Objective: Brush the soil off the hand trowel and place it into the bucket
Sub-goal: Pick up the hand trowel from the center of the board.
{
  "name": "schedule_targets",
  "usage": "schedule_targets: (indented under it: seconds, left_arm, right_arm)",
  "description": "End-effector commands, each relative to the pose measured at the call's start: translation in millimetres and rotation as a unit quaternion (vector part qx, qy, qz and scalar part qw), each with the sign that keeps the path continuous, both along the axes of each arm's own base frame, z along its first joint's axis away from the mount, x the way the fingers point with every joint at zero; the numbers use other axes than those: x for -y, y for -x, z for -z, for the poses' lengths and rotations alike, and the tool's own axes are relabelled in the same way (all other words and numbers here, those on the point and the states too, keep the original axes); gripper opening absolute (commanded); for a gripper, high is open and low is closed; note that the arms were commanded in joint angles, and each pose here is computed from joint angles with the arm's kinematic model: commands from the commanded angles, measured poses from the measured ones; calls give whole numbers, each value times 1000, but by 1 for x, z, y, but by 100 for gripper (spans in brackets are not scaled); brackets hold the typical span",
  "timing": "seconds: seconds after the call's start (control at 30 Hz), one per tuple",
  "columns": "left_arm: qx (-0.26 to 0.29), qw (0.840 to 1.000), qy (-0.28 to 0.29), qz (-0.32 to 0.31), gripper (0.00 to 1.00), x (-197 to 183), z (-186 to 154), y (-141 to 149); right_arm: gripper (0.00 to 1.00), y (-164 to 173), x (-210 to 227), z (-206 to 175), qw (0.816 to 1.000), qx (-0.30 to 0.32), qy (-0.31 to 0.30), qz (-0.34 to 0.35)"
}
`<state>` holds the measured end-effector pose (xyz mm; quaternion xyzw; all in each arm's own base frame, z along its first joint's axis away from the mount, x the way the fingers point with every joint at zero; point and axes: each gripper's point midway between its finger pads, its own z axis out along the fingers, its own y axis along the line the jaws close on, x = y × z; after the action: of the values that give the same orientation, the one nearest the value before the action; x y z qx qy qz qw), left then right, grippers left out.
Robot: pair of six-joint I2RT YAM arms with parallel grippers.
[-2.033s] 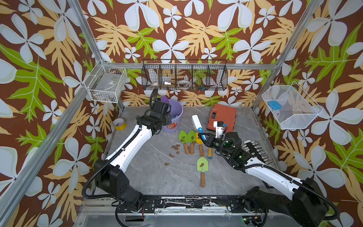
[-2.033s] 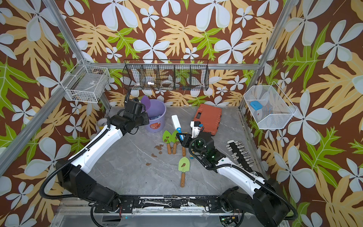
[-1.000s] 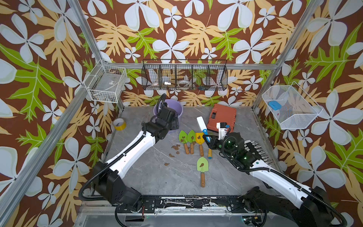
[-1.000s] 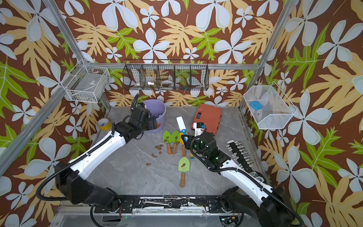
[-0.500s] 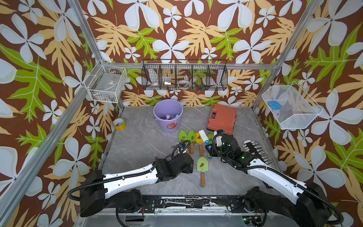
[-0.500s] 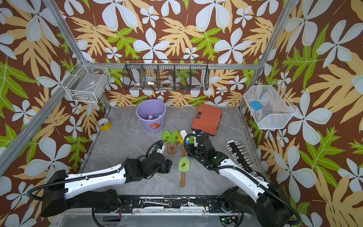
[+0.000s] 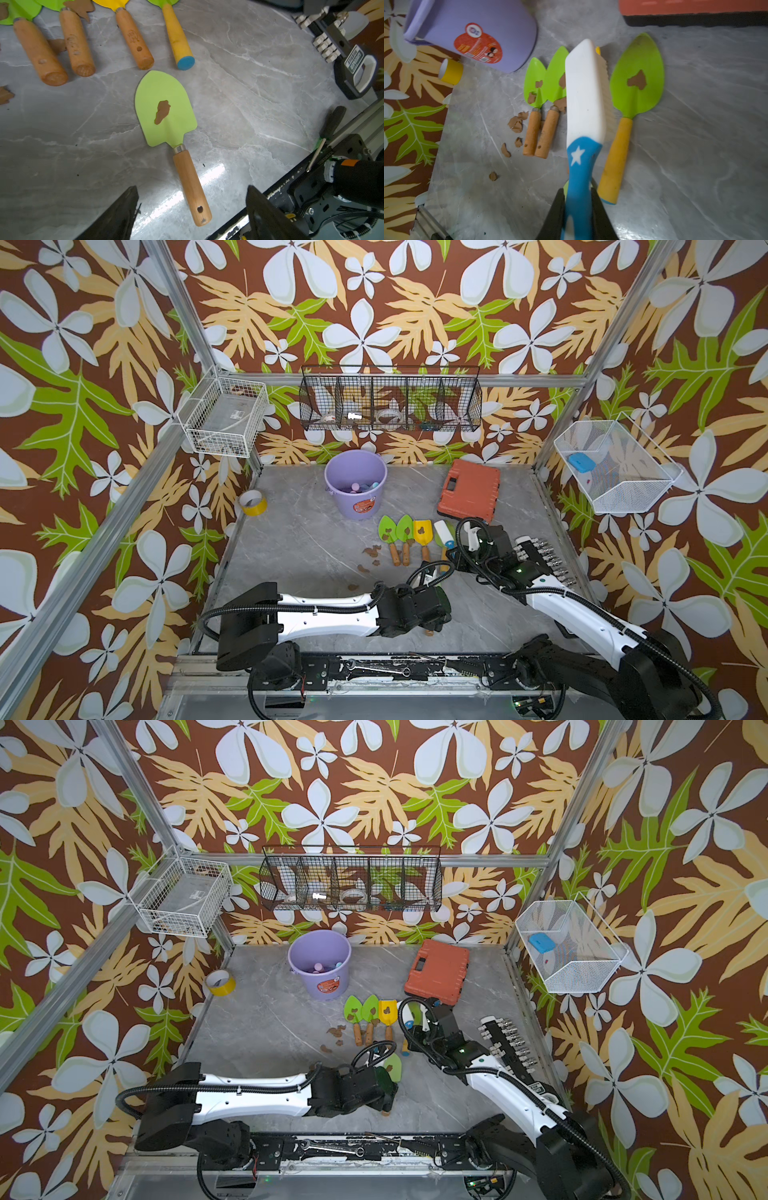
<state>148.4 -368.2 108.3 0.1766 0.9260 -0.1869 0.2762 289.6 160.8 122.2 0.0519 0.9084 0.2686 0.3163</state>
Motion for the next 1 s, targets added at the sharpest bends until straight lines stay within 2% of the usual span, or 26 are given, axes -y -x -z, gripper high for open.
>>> schedule_targets:
  seconds: [0.0, 0.23, 0.37, 0.6, 0.9, 0.97]
  left_arm:
    - [-5, 1000, -3, 28, 84, 12, 1, 4]
    - [-64, 996, -58, 33, 80, 9, 44, 19]
    - [-84, 994, -66, 26, 74, 2, 59, 25]
    - [-87, 992, -87, 38, 59, 9, 72, 26]
    - [-71, 987, -142, 25, 54, 5, 90, 17]
    - [-69, 986, -149, 21, 50, 4, 91, 15]
  right_arm:
    - [0, 3, -1, -8, 1000, 12, -25, -10]
    - [0, 7, 2, -13, 999, 22, -26, -9]
    - [0, 8, 2, -14, 999, 26, -26, -9]
    - [0, 7, -2, -13, 999, 27, -39, -14]
    - [0, 9, -2, -16, 998, 38, -51, -10]
    - [0, 9, -2, -16, 998, 39, -54, -11]
